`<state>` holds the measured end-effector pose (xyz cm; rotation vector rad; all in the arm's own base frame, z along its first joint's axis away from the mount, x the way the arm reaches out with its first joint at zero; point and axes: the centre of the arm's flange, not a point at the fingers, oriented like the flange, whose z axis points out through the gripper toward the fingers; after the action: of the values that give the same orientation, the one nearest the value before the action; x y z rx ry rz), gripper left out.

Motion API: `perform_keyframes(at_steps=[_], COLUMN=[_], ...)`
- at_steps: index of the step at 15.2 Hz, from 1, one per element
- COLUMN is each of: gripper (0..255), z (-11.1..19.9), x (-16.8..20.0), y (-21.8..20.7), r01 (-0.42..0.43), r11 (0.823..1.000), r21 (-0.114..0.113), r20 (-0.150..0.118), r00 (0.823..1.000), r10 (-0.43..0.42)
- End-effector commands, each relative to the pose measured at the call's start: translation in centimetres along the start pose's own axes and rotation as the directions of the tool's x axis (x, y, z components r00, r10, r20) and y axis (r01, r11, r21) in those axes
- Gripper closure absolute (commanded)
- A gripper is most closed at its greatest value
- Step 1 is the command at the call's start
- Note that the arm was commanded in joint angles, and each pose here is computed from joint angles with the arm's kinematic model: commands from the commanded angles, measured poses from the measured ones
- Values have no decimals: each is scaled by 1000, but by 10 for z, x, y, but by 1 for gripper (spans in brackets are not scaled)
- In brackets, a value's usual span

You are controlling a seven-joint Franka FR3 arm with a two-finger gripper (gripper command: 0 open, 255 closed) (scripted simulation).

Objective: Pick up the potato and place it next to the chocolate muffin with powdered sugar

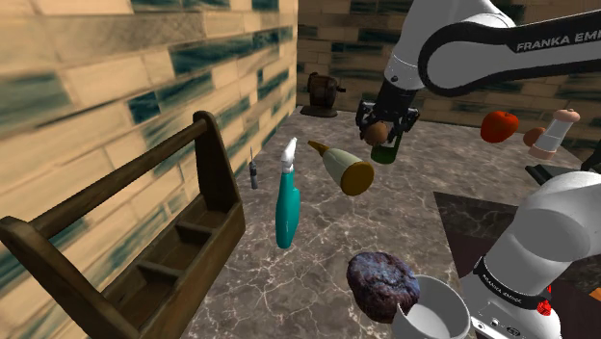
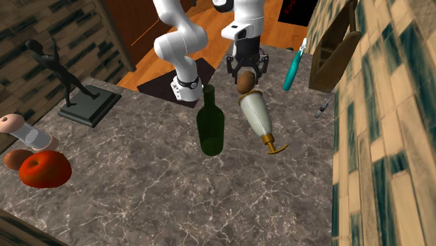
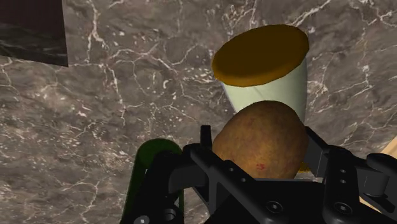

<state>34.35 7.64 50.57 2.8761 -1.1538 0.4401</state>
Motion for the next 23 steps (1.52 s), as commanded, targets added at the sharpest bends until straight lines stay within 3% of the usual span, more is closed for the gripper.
perform_keyframes(at_steps=[1,9,23], gripper=[255,255,255], z=[-9,-38,33], x=[-24,-123,-143], y=[7,26,33], r01=[-1,-1,-1], r11=[1000,1000,1000], r21=[0,0,0], r20=[0,0,0], r00=[1000,1000,1000], r10=[1,1,1])
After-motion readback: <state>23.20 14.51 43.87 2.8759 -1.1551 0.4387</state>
